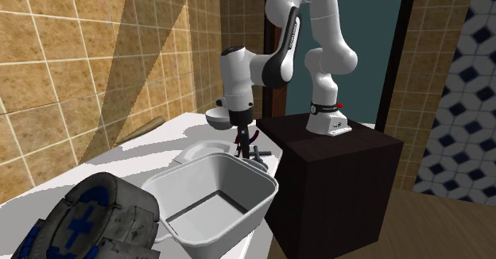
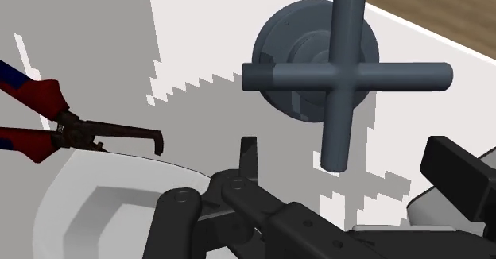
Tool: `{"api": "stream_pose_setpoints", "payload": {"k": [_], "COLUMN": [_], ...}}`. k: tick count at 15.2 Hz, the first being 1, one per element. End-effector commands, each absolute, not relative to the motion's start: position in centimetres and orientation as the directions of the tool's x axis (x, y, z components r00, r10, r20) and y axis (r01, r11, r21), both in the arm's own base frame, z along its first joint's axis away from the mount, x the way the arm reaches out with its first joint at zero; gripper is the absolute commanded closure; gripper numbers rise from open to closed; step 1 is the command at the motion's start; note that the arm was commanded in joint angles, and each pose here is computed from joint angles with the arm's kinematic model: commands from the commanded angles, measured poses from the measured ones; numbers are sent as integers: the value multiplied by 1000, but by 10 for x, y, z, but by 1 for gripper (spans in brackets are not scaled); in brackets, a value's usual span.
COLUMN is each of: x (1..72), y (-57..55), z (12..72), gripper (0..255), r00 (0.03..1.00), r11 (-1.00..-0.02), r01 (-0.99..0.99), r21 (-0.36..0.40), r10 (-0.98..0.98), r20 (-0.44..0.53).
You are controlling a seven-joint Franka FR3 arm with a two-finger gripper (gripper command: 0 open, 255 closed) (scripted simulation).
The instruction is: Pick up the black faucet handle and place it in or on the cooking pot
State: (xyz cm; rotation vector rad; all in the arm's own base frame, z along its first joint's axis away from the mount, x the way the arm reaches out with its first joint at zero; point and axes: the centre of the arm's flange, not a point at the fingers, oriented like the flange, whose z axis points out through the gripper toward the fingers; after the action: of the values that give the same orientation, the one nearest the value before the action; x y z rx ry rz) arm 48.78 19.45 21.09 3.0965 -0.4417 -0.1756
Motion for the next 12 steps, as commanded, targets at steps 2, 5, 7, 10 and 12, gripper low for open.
{"api": "stream_pose_setpoints", "payload": {"k": [2, 5, 7, 10, 12], "x": [487, 486, 486, 486, 486], "y": [194, 194, 194, 194, 194], "z": [195, 187, 187, 187, 187], "gripper": [0, 0, 0, 0, 0], "r00": [954, 954, 954, 954, 954], "r11": [-960, -960, -960, -960, -960], "r01": [-279, -279, -279, -279, -279], "r21": [24, 24, 24, 24, 24], "r10": [-280, -280, -280, -280, -280], "r20": [-109, -109, -109, -109, -109]}}
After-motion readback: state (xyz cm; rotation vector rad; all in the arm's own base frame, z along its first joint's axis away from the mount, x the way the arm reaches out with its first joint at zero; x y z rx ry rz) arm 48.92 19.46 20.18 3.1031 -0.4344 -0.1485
